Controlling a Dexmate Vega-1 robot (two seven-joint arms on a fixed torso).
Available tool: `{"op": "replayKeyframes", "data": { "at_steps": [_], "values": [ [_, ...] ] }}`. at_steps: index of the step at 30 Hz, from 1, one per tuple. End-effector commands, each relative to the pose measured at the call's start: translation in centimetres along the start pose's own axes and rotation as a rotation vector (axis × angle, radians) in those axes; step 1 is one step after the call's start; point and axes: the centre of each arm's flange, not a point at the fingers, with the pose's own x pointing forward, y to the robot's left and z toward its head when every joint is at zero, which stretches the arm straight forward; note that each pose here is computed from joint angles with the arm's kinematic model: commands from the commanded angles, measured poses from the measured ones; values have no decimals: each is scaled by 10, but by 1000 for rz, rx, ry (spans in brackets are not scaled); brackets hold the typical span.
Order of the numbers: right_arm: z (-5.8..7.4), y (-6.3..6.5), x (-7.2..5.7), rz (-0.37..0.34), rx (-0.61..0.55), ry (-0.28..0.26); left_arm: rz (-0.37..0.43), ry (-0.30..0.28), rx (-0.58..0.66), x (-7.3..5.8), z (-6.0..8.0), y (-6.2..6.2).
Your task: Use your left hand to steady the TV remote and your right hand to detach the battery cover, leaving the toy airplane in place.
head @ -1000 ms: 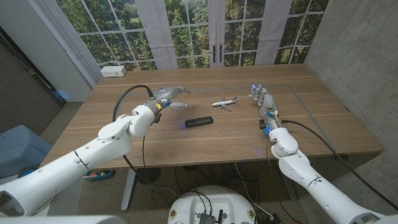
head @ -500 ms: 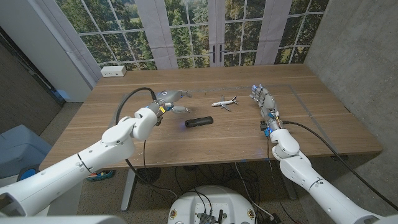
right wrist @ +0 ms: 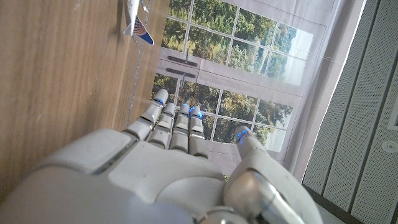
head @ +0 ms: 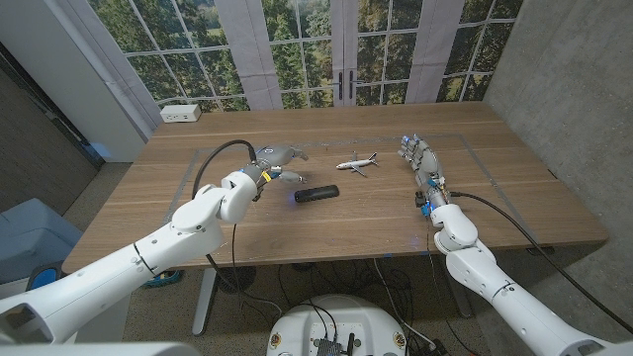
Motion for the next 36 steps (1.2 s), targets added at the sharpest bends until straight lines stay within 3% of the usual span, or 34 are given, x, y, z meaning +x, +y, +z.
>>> {"op": "replayKeyframes", "data": {
  "at_steps": [1, 17, 36],
  "values": [
    [-1, -2, 4, -1, 7, 1, -47, 5, 44, 6, 7, -5],
    [-3, -4, 4, -7, 13, -2, -82, -9, 98, 9, 14, -12],
    [-1, -7, -2, -13, 14, -8, -123, -17, 129, 5, 25, -27]
  ]
}}
